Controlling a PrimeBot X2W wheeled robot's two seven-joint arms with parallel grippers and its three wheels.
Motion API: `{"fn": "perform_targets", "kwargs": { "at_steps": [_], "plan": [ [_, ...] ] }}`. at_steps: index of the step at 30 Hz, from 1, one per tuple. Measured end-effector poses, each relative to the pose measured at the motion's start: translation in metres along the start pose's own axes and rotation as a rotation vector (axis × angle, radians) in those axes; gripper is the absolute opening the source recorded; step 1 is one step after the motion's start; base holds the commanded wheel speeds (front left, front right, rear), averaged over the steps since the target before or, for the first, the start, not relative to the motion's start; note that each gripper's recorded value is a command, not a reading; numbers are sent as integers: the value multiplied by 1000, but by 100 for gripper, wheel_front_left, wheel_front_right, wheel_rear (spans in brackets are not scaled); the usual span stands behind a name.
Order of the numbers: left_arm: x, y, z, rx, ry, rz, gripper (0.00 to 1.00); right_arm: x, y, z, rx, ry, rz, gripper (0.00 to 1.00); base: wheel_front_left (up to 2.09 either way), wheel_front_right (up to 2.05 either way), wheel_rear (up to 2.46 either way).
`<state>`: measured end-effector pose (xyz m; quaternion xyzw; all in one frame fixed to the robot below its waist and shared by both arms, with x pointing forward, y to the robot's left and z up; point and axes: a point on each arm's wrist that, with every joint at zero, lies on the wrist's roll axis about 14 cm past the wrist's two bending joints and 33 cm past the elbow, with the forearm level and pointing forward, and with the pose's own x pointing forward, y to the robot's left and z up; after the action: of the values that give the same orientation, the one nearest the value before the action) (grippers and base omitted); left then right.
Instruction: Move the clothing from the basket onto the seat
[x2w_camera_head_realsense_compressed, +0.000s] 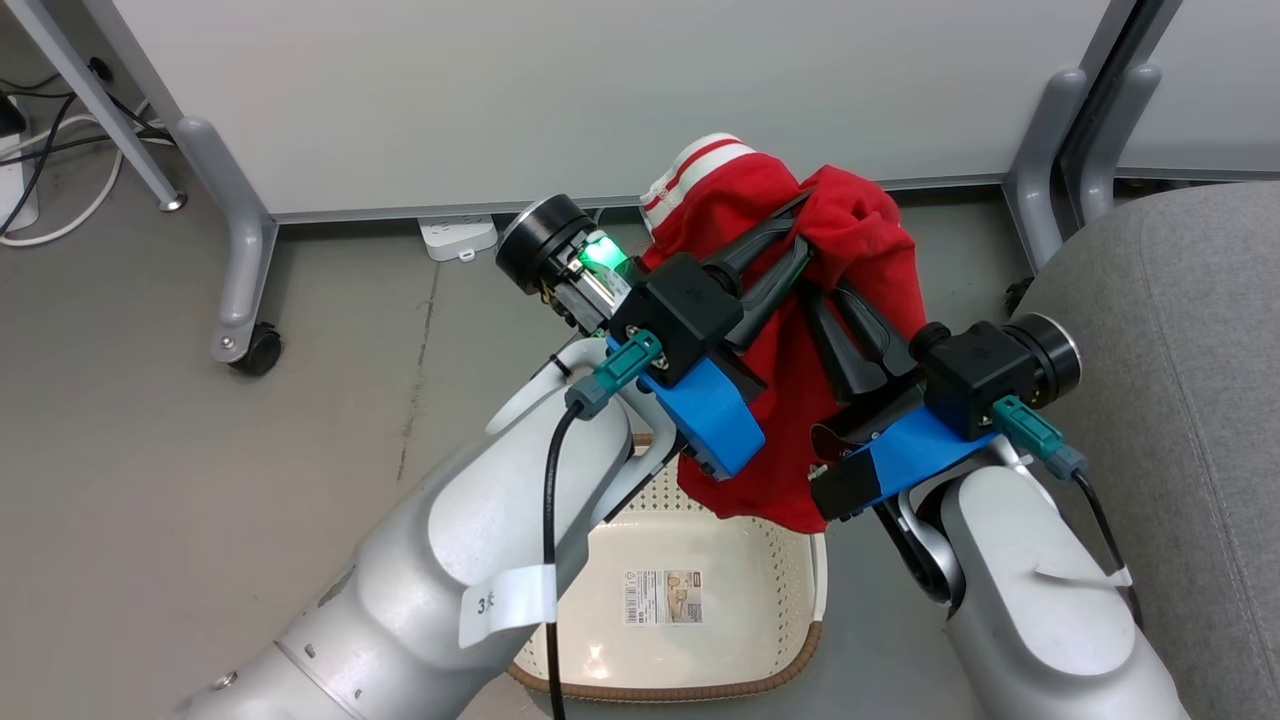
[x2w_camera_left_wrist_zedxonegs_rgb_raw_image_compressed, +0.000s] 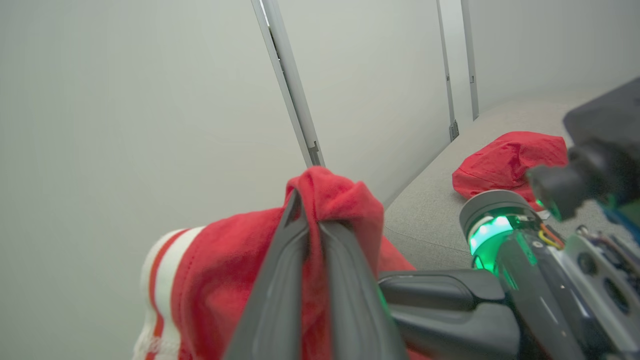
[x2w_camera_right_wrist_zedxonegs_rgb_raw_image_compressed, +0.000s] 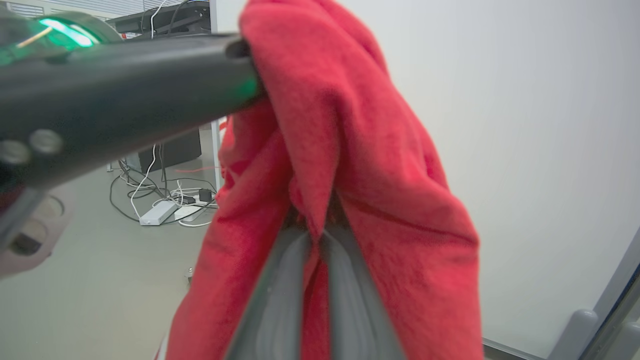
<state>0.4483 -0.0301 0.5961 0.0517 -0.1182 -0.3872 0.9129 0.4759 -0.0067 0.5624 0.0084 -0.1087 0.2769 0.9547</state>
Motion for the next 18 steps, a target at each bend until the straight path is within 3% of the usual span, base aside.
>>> {"fn": "perform_targets", "kwargs": {
  "at_steps": [7,8,9,10,18],
  "plan": [
    [0,1,-3,-4,5,3,0,0,0,-3,3,6,0,0,0,0,0],
    [0,3,-3,-4,4,8,16,0,0,-4,4,8,0,0,0,0,0],
    [0,4,-3,-5,3,12,47,0,0,-4,4,8,0,0,0,0,0],
    [1,6,-2,0,1,15,100,0,0,-5,5,10,0,0,0,0,0],
    [2,10,-1,11,-8,26,100,0,-1,-9,8,20,-2,0,0,0,0]
  ]
}}
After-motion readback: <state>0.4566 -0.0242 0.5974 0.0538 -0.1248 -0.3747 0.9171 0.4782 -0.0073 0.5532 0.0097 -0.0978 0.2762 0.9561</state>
